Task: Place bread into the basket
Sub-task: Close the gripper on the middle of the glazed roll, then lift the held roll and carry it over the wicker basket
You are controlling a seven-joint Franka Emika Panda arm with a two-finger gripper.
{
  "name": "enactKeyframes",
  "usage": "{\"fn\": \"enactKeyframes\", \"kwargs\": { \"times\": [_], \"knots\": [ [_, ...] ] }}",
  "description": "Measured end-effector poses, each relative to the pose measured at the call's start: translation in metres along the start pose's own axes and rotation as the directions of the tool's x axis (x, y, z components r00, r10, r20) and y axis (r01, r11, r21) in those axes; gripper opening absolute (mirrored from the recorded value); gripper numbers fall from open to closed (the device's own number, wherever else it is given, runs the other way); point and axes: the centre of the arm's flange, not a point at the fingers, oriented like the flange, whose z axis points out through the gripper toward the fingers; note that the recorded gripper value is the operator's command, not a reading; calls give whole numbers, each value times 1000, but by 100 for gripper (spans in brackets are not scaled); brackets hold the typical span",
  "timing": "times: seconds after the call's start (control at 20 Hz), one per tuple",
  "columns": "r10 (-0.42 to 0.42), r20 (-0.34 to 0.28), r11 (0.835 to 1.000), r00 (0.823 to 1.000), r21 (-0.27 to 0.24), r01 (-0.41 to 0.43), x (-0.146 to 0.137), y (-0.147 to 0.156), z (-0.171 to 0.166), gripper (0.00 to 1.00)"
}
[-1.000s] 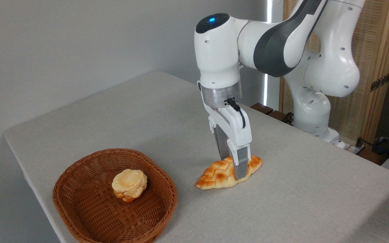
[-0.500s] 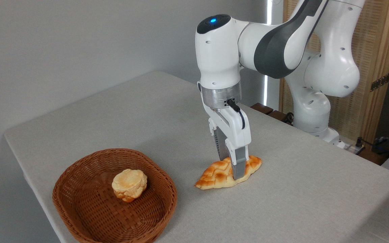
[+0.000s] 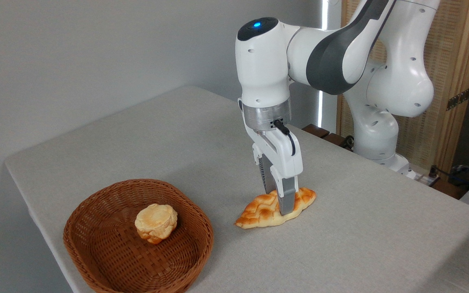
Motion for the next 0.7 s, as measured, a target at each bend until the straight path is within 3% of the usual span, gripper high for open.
{"fn": "enactKeyframes", "kwargs": {
  "times": [0.25,0.55,0.7],
  "knots": [
    [0,0,1000,1000,0,0,0,0,0,24],
    [0,-3,1000,1000,6,0,0,-1,-2,24],
    [-7,-25,999,1000,34,7,2,-7,-17,24]
  ]
}}
